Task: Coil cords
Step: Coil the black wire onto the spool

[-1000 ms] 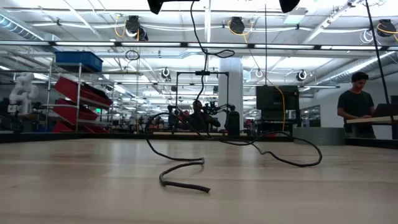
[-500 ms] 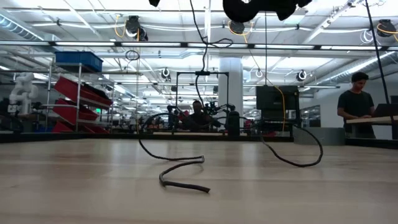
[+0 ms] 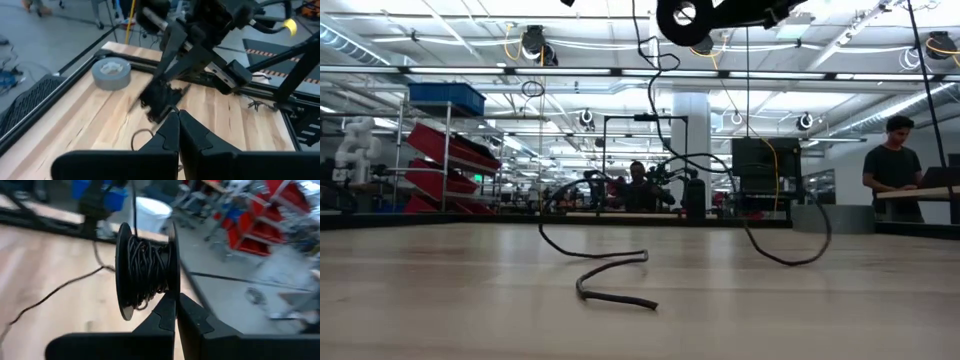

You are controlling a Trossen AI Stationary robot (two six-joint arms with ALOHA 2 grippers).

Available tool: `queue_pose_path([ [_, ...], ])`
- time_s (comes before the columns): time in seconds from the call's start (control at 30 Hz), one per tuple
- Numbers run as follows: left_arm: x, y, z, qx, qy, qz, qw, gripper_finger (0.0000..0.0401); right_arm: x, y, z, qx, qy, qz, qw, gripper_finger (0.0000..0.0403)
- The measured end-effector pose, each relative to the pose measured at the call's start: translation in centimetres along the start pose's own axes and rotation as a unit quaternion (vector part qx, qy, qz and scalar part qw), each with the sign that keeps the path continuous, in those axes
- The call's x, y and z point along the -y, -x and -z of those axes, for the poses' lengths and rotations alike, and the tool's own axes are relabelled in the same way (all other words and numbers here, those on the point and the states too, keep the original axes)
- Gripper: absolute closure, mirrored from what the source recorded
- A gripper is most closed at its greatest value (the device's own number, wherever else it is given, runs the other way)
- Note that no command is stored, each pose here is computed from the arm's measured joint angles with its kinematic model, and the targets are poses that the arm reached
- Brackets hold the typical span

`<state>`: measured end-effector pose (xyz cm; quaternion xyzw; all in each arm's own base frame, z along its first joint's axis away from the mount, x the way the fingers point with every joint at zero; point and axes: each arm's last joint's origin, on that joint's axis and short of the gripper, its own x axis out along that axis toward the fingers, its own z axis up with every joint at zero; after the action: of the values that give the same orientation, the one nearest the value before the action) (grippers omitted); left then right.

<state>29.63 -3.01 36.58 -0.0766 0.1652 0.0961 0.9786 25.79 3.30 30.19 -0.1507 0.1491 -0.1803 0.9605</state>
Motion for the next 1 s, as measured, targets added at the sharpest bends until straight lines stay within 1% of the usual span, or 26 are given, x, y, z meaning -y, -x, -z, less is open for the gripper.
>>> queue_pose_path([
  [0.17,-0.8,0.0,-0.1,-0.019,0.038,-0.017,0.999,0.04,-0.4,-1.1,-0.1,0.01,0.007,0.061,0.998,0.0403],
  [0.37,-1.0,-0.5,-0.5,0.005,0.059,-0.02,0.998,0.04,-1.2,-2.5,0.3,0.005,0.013,0.103,0.995,0.0403],
  [0.5,-0.7,-1.6,-0.7,0.03,0.069,-0.015,0.997,0.04,-1.4,-3.2,0.3,0.013,-0.001,0.132,0.991,0.0403],
  [0.77,0.1,-5.4,0.4,0.048,0.068,-0.008,0.997,0.04,-1.6,-3.7,0.3,0.022,-0.012,0.139,0.99,0.0403],
  [0.87,0.3,-6.3,0.8,0.05,0.068,-0.004,0.996,0.04,-1.6,-3.7,0.3,0.022,-0.016,0.139,0.99,0.0403],
  [1.0,0.3,-6.5,0.9,0.05,0.067,-0.003,0.996,0.0399,-1.5,-3.7,0.4,0.02,-0.021,0.14,0.99,0.0403],
])
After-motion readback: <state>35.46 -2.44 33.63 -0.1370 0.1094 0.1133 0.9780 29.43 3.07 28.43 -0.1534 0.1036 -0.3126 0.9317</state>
